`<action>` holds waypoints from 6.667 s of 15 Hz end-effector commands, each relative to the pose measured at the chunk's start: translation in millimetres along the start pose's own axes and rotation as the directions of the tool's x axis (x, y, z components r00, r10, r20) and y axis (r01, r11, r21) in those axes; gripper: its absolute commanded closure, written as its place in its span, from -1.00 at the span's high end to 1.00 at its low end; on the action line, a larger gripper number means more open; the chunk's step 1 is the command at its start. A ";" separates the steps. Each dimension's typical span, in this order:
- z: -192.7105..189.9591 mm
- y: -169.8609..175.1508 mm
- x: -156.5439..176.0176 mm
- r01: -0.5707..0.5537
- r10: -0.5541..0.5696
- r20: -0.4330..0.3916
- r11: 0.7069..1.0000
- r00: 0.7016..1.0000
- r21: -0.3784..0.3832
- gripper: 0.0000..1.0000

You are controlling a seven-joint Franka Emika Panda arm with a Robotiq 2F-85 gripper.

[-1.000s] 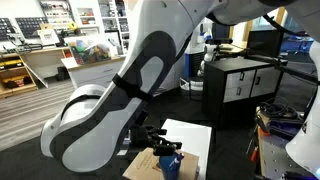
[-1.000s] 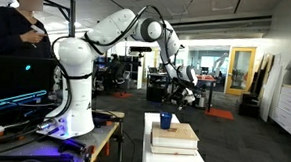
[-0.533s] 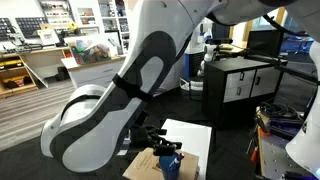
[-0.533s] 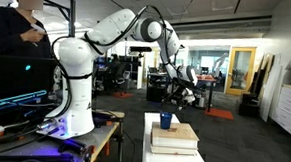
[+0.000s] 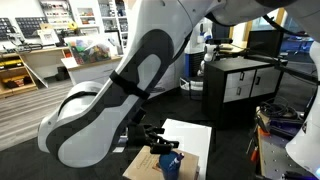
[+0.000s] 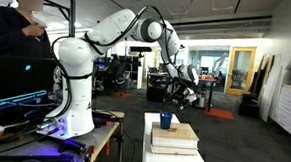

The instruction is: Remove the marker from the cup and put it on the book

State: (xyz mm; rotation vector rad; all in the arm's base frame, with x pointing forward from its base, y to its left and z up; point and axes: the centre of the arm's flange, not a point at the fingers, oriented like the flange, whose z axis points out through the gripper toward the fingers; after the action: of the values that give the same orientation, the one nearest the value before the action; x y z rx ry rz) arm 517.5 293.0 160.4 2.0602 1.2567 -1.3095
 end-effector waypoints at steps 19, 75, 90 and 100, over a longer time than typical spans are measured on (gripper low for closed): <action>-5.6 -6.5 -12.3 -0.046 0.041 0.025 0.975 0.999 0.215 1.00; 39.6 -28.6 30.9 -0.095 0.092 0.025 0.978 0.995 0.183 -0.09; 18.4 -18.4 31.3 -0.110 0.112 -0.006 0.985 0.994 0.134 1.00; 28.9 -22.2 40.1 -0.098 0.098 0.011 0.983 0.995 0.153 0.61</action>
State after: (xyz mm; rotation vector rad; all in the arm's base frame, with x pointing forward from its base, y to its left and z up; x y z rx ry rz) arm 487.9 302.5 115.3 2.1969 1.0695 -1.3989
